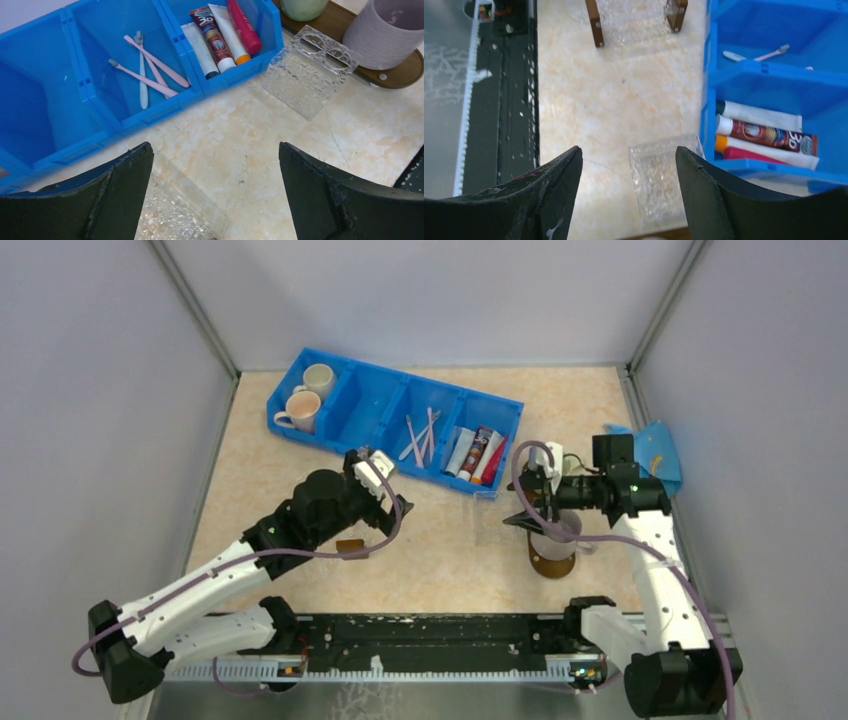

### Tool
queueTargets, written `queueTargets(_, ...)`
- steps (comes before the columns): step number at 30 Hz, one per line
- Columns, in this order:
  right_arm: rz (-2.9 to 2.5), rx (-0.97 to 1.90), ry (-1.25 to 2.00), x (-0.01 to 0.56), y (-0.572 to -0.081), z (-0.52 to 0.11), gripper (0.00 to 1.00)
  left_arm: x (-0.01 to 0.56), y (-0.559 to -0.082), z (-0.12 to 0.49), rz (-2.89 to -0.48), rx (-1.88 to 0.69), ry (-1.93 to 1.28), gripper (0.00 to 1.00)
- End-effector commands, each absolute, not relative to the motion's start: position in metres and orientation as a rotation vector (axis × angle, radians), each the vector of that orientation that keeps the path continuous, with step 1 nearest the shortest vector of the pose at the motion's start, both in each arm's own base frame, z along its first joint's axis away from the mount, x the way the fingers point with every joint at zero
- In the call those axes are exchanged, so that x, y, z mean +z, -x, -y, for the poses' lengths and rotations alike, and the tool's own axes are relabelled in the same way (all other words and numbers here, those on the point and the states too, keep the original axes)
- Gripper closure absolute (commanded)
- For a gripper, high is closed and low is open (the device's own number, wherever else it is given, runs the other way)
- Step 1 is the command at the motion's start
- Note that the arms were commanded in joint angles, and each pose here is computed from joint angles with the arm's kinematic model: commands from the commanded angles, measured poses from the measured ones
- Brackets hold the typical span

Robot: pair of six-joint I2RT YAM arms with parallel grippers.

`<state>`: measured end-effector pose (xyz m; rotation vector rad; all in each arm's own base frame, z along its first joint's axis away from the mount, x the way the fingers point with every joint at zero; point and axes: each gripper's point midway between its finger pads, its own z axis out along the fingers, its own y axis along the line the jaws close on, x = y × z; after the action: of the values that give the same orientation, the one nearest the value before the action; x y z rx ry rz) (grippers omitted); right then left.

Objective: Prepare toiletry sets of a toothbrush and toothpaste on the tray
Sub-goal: Place the cup on the tray.

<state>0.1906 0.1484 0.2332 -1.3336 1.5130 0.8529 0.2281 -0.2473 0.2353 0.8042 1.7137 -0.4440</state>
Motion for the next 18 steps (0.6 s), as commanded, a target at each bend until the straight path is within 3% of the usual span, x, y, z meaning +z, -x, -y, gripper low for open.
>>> queueTargets(1, -1.442, 0.953, 1.175, 0.280, -0.207, -0.178, 0.32, 0.244, -0.239, 0.233, -1.697, -0.416, -0.739, 0.01)
queueTargets(9, -1.476, 1.145, 1.038, 0.282, -0.215, -0.189, 0.33, 0.244, -0.259, 0.215, -1.727, -0.416, -0.647, 0.01)
queueTargets(18, -1.453, 1.090, 1.060, 0.279, -0.203, -0.187, 0.33, 0.253, -0.295, 0.176, -1.735, -0.417, -0.459, 0.01)
